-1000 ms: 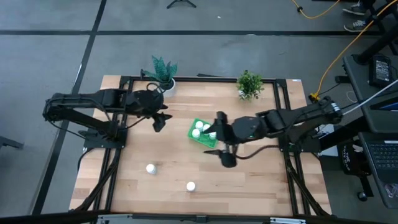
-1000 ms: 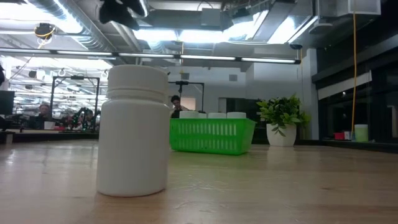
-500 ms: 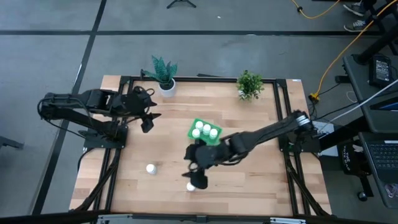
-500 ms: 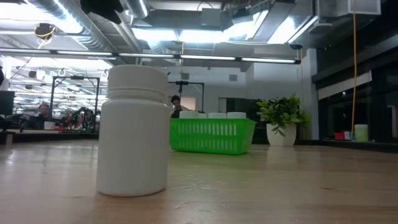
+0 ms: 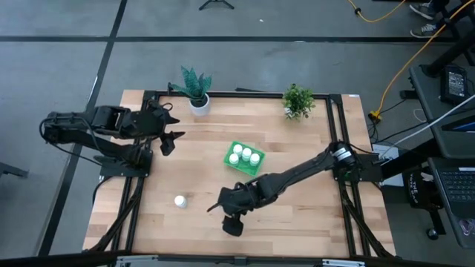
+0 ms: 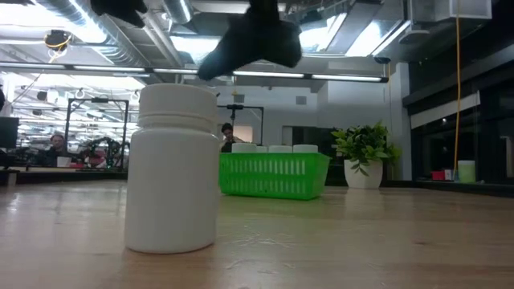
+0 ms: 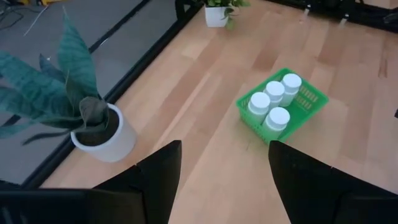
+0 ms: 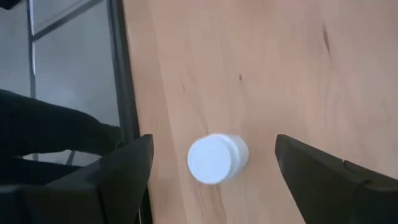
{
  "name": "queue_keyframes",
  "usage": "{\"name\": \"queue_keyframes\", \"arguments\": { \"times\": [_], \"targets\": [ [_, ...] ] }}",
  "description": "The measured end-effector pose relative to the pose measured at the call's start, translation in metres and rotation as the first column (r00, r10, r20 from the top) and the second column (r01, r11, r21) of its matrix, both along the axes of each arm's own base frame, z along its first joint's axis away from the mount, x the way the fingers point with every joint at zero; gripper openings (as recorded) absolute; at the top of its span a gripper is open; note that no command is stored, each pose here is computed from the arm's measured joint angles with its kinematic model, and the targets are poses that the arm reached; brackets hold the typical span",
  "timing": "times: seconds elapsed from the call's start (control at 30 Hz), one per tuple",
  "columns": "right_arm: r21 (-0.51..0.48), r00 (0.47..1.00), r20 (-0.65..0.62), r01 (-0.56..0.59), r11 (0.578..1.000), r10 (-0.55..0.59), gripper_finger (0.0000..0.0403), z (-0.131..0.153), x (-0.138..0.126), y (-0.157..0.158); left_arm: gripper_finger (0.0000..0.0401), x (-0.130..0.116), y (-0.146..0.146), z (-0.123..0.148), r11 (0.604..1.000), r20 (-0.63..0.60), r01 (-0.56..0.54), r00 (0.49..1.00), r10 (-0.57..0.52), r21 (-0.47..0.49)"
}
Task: Pick and place pill bottles into a basket
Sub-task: Put the bottom right medicine bottle into the green basket
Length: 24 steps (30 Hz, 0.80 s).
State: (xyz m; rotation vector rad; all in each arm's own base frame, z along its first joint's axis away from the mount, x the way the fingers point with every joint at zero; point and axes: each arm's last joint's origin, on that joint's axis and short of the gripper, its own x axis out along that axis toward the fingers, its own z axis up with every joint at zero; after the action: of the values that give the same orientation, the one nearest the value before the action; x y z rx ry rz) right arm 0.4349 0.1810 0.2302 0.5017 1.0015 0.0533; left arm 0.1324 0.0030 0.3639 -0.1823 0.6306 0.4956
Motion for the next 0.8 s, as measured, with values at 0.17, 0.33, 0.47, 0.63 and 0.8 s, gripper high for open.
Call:
{"name": "queue_keyframes", "arguments": {
  "times": [0.17,0.33,0.47,0.63,0.8],
  "targets": [
    [0.03,0.999,-0.022,0.031,0.999,-0.03,0.0337,0.0,-0.004,0.008,0.0234,-0.006,0.0,-0.017,0.999,-0.012,-0.029,1.0,0.028,-0.035],
    [0.029,0.999,-0.029,0.017,0.999,-0.016,0.0337,-0.005,-0.005,0.015,0.0233,-0.008,0.0,-0.033,0.996,-0.031,-0.036,0.999,0.033,-0.087],
    [0.055,0.999,-0.029,0.026,0.998,-0.024,0.0337,-0.015,0.001,0.017,0.0234,-0.008,-0.001,-0.04,0.993,-0.039,-0.032,0.999,0.028,-0.118],
    [0.062,1.0,-0.01,0.021,0.998,-0.02,0.0337,-0.018,0.004,0.019,0.0234,-0.007,-0.002,-0.041,0.991,-0.04,-0.015,0.999,0.01,-0.136],
    [0.049,0.999,-0.046,0.025,0.998,-0.023,0.0337,-0.031,0.005,0.019,0.0235,-0.007,-0.002,-0.04,0.989,-0.035,-0.005,0.999,0.0,-0.146]
  ]
}}
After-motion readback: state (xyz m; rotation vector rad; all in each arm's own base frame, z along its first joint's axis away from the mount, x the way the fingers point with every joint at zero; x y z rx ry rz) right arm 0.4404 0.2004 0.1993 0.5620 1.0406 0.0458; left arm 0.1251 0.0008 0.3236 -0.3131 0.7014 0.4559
